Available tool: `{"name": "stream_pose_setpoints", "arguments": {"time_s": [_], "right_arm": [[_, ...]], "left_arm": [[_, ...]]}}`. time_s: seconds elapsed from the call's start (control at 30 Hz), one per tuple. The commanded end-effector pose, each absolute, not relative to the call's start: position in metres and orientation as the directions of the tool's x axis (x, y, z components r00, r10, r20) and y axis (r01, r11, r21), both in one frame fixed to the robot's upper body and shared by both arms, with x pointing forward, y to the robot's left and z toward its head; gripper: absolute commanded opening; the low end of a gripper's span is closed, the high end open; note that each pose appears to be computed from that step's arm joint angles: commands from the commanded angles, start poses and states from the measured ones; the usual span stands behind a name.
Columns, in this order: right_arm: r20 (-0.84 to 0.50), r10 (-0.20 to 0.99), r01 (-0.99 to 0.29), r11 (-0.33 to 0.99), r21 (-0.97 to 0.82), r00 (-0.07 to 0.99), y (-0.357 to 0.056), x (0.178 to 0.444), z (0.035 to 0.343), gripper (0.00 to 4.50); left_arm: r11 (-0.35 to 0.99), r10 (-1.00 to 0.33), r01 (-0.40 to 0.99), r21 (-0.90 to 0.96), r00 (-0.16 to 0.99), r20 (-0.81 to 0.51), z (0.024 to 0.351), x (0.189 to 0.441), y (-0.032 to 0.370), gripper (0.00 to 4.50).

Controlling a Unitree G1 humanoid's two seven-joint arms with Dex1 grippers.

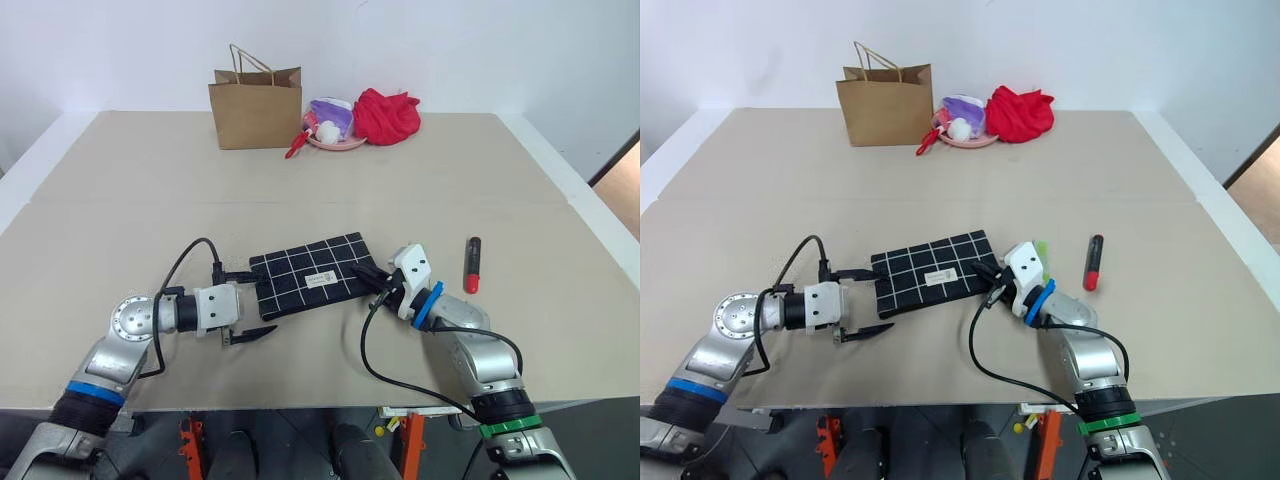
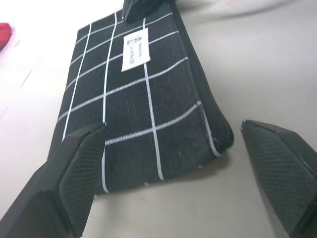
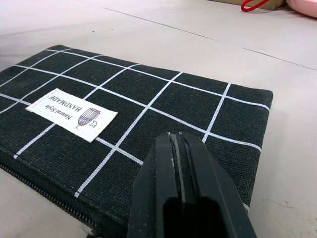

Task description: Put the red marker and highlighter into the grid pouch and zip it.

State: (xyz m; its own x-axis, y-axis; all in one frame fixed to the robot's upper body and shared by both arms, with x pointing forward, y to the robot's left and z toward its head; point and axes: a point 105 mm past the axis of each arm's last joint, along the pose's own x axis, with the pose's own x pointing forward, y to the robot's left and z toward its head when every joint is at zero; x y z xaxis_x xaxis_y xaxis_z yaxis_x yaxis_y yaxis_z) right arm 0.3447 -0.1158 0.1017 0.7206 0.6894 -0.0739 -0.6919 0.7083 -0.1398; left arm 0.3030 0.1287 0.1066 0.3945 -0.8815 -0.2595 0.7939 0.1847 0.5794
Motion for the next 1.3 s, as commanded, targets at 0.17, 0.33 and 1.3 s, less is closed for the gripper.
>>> {"name": "stream_pose_setpoints", "arguments": {"time_s": [0.17,0.33,1.3], "right_arm": [[-0.062,0.687,-0.686,0.710,-0.159,0.724,-0.119,0.343,0.106,0.04],[-0.059,0.687,-0.686,0.708,-0.167,0.724,-0.119,0.343,0.108,0.00],[0.146,0.756,-0.707,0.650,-0.280,0.638,-0.152,0.308,0.195,3.76]], "left_arm": [[0.130,-0.886,0.819,0.558,0.349,-0.305,0.092,0.312,0.129,4.50],[0.067,-0.901,0.838,0.542,0.284,-0.327,0.090,0.313,0.124,4.24],[0.112,-0.971,0.957,0.267,0.163,-0.175,0.134,0.308,0.107,0.00]]}}
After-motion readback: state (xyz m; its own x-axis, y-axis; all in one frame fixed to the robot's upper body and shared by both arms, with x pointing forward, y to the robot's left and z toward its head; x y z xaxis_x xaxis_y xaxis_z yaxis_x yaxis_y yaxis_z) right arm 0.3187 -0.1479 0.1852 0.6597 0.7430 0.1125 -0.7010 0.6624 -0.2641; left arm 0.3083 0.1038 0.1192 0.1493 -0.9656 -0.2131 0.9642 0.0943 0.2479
